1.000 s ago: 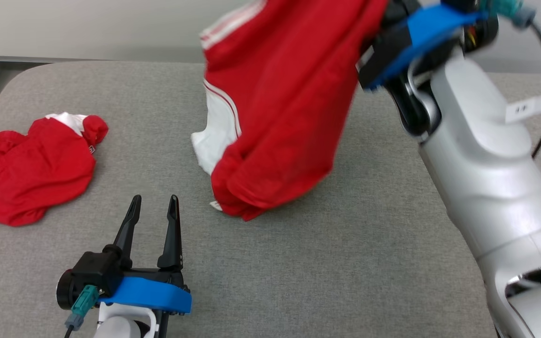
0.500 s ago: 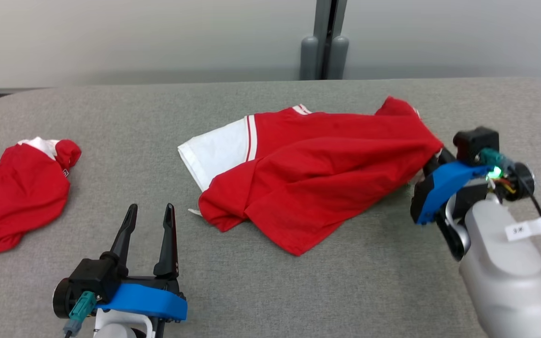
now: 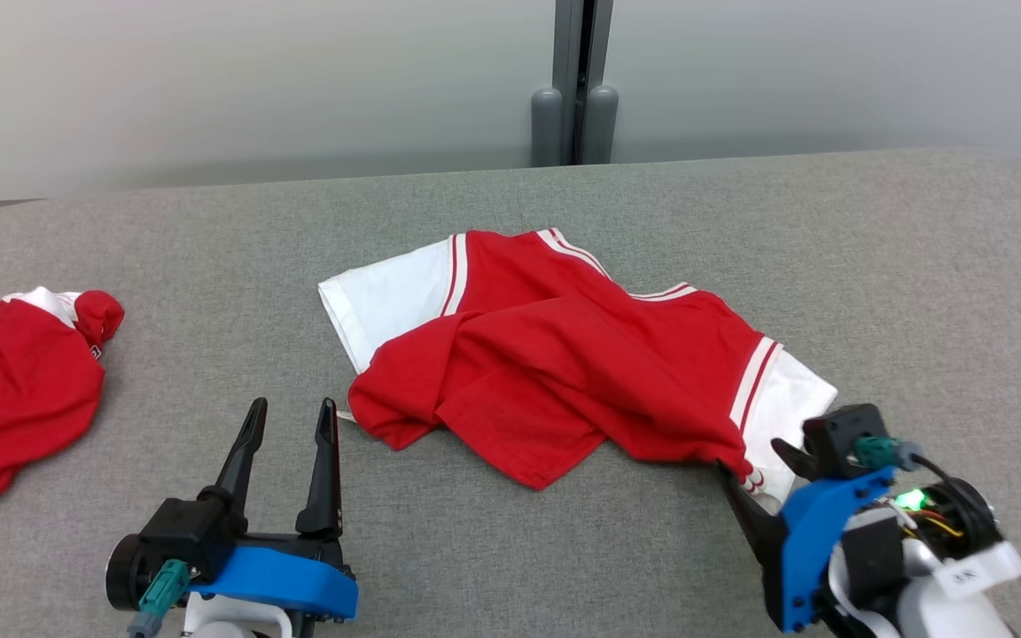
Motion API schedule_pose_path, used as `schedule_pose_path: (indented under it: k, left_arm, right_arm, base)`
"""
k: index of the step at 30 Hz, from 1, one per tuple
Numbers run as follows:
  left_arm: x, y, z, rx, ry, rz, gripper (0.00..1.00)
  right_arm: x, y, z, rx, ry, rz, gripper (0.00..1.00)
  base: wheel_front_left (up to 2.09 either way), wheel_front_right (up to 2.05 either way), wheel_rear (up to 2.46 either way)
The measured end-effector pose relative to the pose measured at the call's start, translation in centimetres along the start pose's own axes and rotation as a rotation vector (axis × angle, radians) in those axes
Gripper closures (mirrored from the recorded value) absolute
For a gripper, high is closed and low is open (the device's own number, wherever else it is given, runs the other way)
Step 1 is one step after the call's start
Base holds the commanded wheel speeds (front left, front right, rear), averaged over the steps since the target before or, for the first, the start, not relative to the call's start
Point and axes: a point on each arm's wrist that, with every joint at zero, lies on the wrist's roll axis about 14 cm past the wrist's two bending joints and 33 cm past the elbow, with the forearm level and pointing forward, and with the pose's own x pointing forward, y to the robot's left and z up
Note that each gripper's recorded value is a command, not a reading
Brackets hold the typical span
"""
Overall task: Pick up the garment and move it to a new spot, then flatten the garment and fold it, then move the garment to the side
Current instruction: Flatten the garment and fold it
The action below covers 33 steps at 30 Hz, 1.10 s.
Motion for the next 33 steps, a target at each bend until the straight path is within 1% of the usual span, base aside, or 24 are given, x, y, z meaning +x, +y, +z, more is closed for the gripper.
schedule_pose_path:
  k: [2, 6, 8, 10, 13, 17, 22, 25, 28, 33]
  left_arm:
    - [0.0, 0.0, -0.1, 0.000, 0.002, -0.001, 0.00]
    - [0.1, 0.1, -0.1, -0.003, 0.003, 0.002, 0.00]
    - [0.2, 0.3, -0.2, -0.004, 0.005, 0.006, 0.00]
    - [0.5, 0.5, -0.2, -0.003, 0.003, 0.008, 0.00]
    - [0.9, 1.0, -0.1, 0.001, 0.001, 0.018, 0.00]
    - [1.7, 1.9, 0.0, 0.008, -0.005, 0.036, 0.00]
    - [1.9, 3.3, 0.1, 0.014, -0.006, 0.073, 0.00]
    - [1.8, 4.8, 0.5, 0.025, -0.015, 0.115, 0.00]
    - [1.1, 5.9, 0.1, 0.026, 0.000, 0.154, 0.00]
    - [0.2, 7.7, -0.7, 0.027, 0.029, 0.212, 0.00]
  right_arm:
    - [-1.3, 0.1, 0.7, 0.018, 0.002, 0.019, 0.00]
    - [-3.2, -0.3, 5.5, 0.005, -0.106, 0.037, 0.00]
    - [-3.2, -0.7, 7.1, -0.019, -0.124, 0.036, 0.00]
    - [-2.4, -1.0, 8.7, -0.028, -0.135, 0.040, 0.00]
    - [0.4, -1.2, 9.7, -0.015, -0.101, 0.057, 0.00]
    - [5.2, -1.9, 10.8, 0.021, -0.049, 0.061, 0.00]
    - [11.0, -1.2, 11.2, 0.057, 0.016, 0.086, 0.00]
    - [14.0, 0.2, 10.9, 0.026, 0.070, 0.114, 0.00]
    - [16.6, 2.2, 9.9, -0.007, 0.131, 0.151, 0.00]
    - [19.9, 3.4, 7.6, -0.055, 0.219, 0.164, 0.00]
  base:
    - [0.00, 0.00, 0.00]
    - [0.00, 0.00, 0.00]
    - [0.00, 0.00, 0.00]
    - [0.00, 0.00, 0.00]
    - [0.00, 0.00, 0.00]
    - [0.00, 0.00, 0.00]
    - [0.00, 0.00, 0.00]
    - [0.00, 0.00, 0.00]
    - [0.00, 0.00, 0.00]
    - [0.00, 0.00, 0.00]
